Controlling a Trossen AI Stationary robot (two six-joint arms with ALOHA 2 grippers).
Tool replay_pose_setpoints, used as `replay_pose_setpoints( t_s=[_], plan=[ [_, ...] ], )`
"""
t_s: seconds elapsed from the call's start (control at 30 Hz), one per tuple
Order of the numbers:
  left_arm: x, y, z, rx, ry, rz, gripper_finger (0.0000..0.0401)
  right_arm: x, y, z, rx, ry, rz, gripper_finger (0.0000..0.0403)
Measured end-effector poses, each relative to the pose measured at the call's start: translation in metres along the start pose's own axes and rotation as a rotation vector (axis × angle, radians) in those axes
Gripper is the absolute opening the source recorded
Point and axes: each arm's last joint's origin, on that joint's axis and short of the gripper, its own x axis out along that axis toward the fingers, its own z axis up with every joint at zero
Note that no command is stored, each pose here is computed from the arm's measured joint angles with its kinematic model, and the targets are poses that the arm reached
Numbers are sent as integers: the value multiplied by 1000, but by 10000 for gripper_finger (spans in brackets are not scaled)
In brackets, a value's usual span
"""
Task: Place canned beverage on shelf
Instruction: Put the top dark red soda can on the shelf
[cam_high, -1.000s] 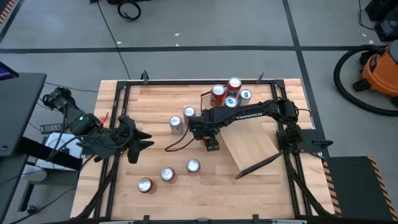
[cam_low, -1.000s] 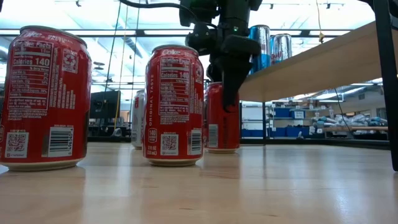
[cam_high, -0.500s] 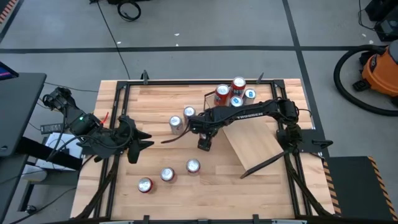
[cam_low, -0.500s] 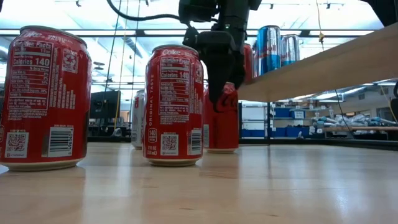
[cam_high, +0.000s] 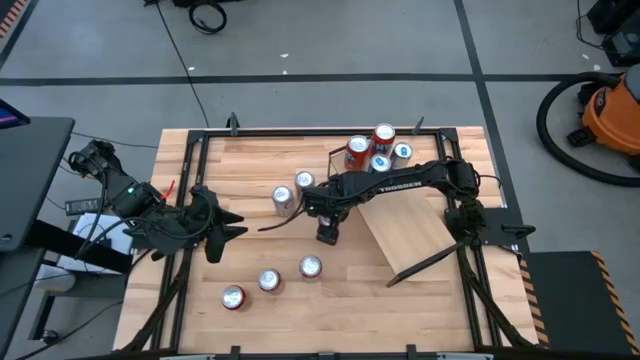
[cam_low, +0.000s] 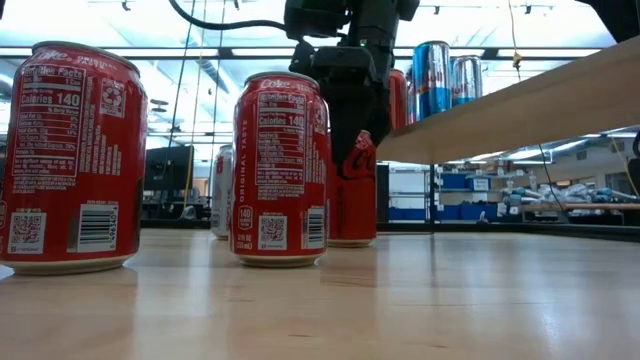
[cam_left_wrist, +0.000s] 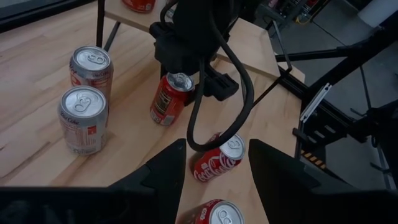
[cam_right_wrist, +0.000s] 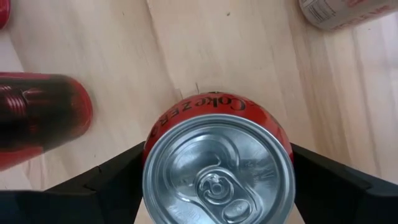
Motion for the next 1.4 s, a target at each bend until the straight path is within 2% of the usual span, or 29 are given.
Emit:
replay_pose_setpoints(
  t_s=[0.33,0.53,0.77,1.07,1.23,1.4],
  plan=[
    [0,0,0,2,0,0,185,-1,-5,2,283,-4,5,351],
    [0,0,0,4,0,0,185,-1,-6,3,316,-9,5,351],
    [0,0,0,3,0,0,185,-2,-4,6,249,-23,63,353],
    [0,0,0,1,-1,-2,185,-5,-3,6,165,-13,85,397],
    [0,0,0,2,-1,-3,185,-23,2,13,5,-68,9,394],
    [0,0,0,3,-1,-3,185,-39,12,18,-216,-125,12,398]
  ],
)
